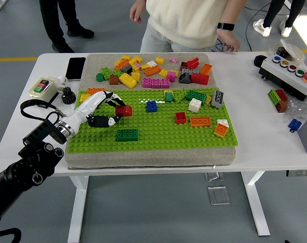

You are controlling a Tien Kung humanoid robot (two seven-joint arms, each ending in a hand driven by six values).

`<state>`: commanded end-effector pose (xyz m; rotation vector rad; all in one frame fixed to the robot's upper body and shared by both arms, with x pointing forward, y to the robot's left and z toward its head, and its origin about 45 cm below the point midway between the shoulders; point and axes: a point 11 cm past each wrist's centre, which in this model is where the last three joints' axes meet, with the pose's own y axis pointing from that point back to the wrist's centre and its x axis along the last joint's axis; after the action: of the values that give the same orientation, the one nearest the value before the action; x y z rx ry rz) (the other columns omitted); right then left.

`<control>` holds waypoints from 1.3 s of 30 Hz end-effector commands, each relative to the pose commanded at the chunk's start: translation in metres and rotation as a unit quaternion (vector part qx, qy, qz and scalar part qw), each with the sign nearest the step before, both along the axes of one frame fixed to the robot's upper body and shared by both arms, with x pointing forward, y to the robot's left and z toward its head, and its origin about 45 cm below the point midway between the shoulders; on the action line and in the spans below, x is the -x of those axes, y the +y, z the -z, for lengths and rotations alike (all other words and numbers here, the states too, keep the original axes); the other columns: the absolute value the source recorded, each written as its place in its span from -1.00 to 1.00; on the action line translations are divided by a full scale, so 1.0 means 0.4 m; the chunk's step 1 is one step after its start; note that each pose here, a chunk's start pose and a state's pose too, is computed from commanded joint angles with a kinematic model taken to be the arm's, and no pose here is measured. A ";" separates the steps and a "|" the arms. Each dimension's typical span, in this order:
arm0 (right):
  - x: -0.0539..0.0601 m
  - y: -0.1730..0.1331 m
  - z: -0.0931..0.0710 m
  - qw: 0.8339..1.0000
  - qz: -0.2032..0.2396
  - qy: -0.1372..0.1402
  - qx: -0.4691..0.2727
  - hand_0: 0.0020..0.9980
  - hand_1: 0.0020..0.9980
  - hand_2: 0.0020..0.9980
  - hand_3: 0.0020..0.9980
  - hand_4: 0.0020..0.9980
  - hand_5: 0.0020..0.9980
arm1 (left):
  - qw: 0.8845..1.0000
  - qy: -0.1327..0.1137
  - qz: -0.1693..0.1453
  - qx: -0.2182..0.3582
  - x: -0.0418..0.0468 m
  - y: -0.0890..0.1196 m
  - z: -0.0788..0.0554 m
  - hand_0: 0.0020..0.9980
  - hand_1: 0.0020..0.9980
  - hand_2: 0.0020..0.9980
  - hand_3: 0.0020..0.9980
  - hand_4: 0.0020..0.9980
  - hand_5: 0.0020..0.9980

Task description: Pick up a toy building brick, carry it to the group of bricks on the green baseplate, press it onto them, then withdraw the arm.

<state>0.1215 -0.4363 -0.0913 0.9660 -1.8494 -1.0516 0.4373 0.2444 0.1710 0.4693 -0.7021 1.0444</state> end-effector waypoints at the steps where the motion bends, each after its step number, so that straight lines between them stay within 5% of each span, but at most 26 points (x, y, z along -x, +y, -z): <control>1: 0.001 -0.001 0.000 1.000 0.000 0.000 0.001 0.51 0.35 0.45 0.30 0.86 0.02 | 1.000 0.000 0.001 0.000 0.005 -0.001 0.002 0.19 0.14 0.15 0.08 0.21 -1.00; 13: 0.005 -0.002 0.000 1.000 -0.001 0.001 0.002 0.51 0.35 0.45 0.30 0.86 0.02 | 1.000 0.000 0.010 0.007 0.035 -0.012 0.011 0.19 0.14 0.15 0.07 0.20 -1.00; 39: -0.004 -0.002 -0.002 1.000 0.004 -0.003 -0.003 0.51 0.35 0.45 0.30 0.86 0.02 | 0.999 -0.027 -0.005 0.034 0.007 -0.009 -0.066 0.26 0.23 0.19 0.12 0.30 -1.00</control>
<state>0.1232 -0.4370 -0.0906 0.9661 -1.8582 -1.0599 0.4344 0.2407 0.1975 0.3877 -0.7113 1.0902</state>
